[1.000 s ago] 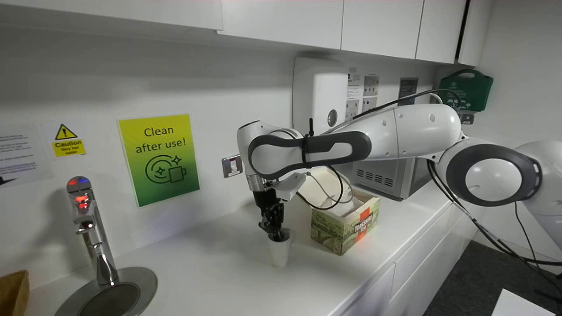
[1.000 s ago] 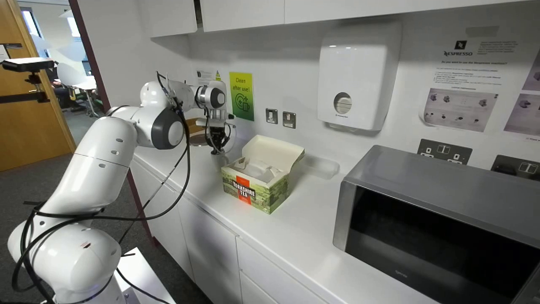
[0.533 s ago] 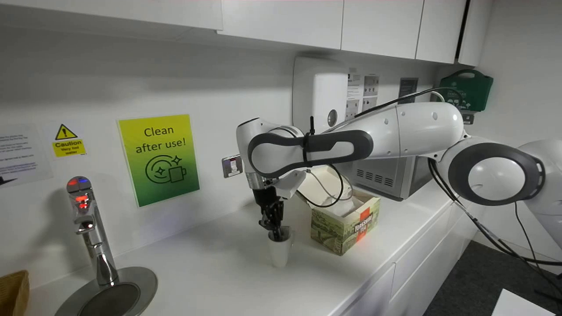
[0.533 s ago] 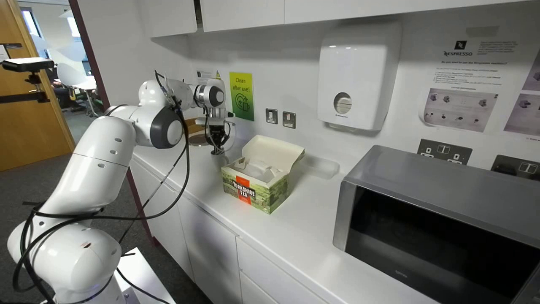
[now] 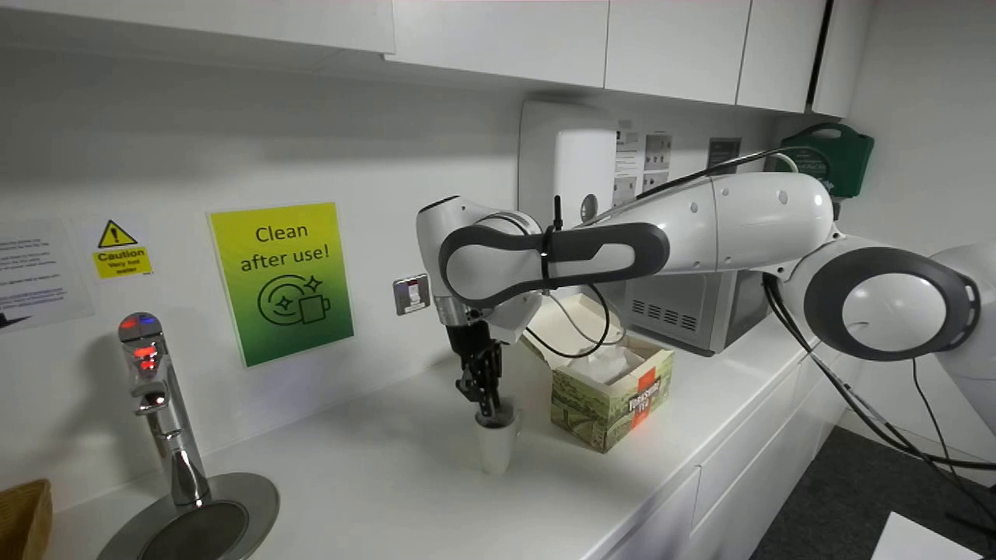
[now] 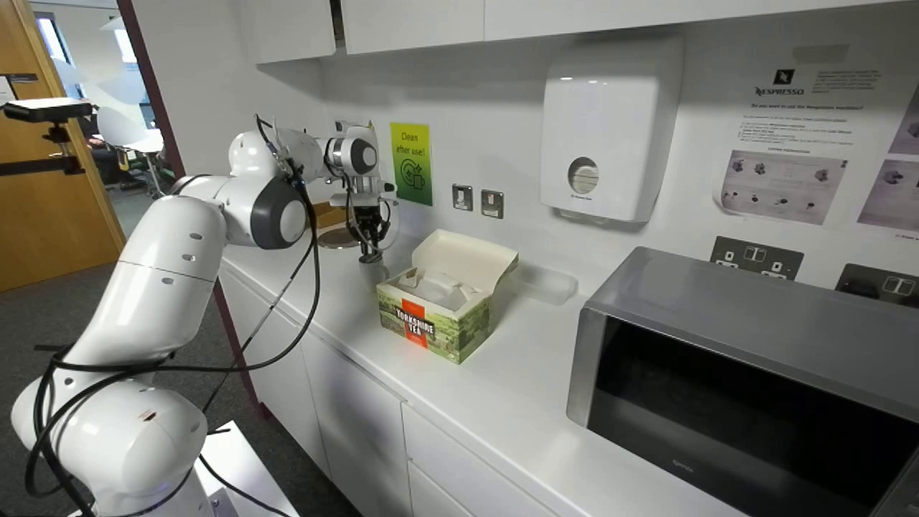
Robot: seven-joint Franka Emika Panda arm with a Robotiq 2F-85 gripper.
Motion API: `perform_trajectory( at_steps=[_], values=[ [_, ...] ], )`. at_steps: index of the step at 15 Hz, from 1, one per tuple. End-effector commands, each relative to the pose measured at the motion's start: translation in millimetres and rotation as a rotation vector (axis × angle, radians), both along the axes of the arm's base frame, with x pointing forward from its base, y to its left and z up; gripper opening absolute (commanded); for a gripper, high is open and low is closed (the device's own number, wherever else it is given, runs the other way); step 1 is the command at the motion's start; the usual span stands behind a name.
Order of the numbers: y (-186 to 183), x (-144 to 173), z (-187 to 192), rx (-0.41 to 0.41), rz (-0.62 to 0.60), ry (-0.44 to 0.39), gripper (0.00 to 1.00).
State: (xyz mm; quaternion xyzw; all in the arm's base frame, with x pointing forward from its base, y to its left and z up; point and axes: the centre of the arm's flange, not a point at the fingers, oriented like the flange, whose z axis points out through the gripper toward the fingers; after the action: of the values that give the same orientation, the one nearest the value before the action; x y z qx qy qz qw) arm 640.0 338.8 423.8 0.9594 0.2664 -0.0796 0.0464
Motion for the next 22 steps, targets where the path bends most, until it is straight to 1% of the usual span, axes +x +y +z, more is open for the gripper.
perform_trajectory(
  at_steps=[1,3,5,6,7,9,11,13,16,17,18,20,21,22],
  values=[
    [-2.2,-3.5,15.6,-0.019,-0.006,-0.025,0.16],
    [-1.6,-4.7,16.4,-0.020,-0.003,-0.027,0.18],
    [-0.7,-7.5,19.5,-0.021,0.001,-0.035,0.23],
    [-0.2,-10.8,23.3,-0.024,0.004,-0.044,0.23],
    [-0.2,-16.5,30.4,-0.031,0.010,-0.063,0.25],
    [-2.5,-27.6,49.4,-0.041,0.019,-0.110,0.21],
    [-6.6,-41.1,74.2,-0.050,0.022,-0.159,0.11],
    [-18.5,-58.1,100.1,-0.075,-0.004,-0.206,0.05],
    [-50.7,-80.4,121.6,-0.085,-0.067,-0.210,0.10],
    [-64.9,-87.2,120.1,-0.082,-0.090,-0.201,0.17],
    [-74.4,-91.4,116.8,-0.086,-0.106,-0.194,0.35],
    [-102.3,-98.0,100.5,-0.088,-0.152,-0.164,0.47],
    [-113.2,-100.3,91.7,-0.099,-0.176,-0.147,0.56],
    [-125.8,-102.0,82.5,-0.107,-0.197,-0.130,0.63]
  ],
)
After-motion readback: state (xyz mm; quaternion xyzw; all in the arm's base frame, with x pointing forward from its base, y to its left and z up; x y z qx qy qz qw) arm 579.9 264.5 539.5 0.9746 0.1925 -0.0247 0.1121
